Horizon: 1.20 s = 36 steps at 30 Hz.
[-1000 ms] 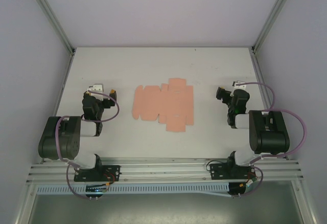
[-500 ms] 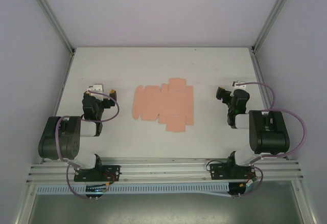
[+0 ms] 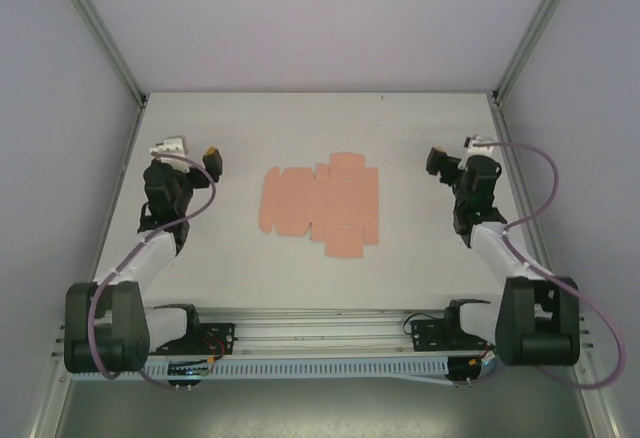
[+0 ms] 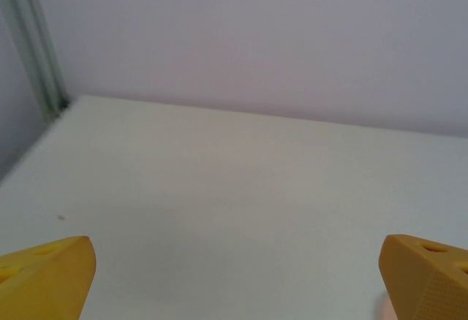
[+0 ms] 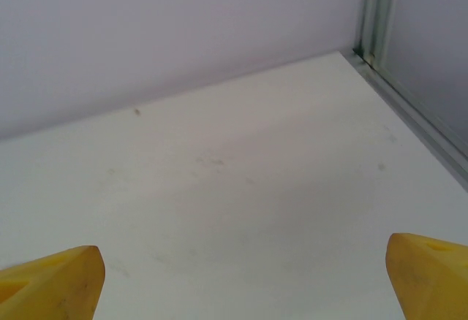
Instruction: Assemble paper box
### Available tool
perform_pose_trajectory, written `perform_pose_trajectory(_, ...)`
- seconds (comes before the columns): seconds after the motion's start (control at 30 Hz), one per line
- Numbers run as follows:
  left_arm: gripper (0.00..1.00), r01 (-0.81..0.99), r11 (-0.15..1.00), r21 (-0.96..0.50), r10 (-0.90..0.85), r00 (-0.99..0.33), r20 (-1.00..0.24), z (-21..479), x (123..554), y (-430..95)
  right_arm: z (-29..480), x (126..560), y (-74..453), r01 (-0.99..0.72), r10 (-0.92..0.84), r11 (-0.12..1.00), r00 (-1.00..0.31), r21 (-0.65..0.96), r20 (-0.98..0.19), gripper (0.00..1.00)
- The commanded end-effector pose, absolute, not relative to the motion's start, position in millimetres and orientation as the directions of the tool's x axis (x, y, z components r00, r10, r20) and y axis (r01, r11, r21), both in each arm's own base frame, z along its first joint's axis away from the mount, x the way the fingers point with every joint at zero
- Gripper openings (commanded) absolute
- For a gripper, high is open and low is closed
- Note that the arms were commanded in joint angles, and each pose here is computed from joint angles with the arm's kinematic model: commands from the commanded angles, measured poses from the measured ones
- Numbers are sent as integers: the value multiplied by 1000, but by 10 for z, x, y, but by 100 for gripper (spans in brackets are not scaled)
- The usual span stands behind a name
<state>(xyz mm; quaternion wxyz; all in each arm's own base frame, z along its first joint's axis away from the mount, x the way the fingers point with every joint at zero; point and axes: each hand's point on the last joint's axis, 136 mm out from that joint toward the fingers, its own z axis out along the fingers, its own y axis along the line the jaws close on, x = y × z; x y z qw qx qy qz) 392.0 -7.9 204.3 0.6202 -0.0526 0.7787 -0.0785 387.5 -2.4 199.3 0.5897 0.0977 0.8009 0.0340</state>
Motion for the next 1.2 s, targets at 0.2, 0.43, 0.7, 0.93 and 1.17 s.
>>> perform_pose_trajectory(0.2, 99, 66, 777, -626, -427, -676, -601, 1608, 3604, -894, 1632, 3453, 986, 120, 363, 915, -662, 386, -656, 83)
perform_pose_trajectory(0.43, 99, 5, 796, -605, -321, -844, -430, 1097, 3598, -1295, 1077, 3456, 1726, 43, 268, 902, -835, 429, -481, 51)
perform_pose_trajectory(0.7, 99, -9, 793, -609, -269, -902, -337, 823, 3646, -1471, 515, 3565, 1900, 69, 240, 903, -900, 423, -365, 39)
perform_pose_trajectory(0.93, 99, -36, 801, -598, -240, -934, -266, 607, 3670, -1527, 28, 3519, 1839, 144, 267, 909, -922, 392, -280, 28)
perform_pose_trajectory(1.17, 99, -70, 826, -560, -209, -960, -188, 383, 3661, -1536, -289, 3337, 1567, 180, 237, 955, -942, 237, -239, 21)
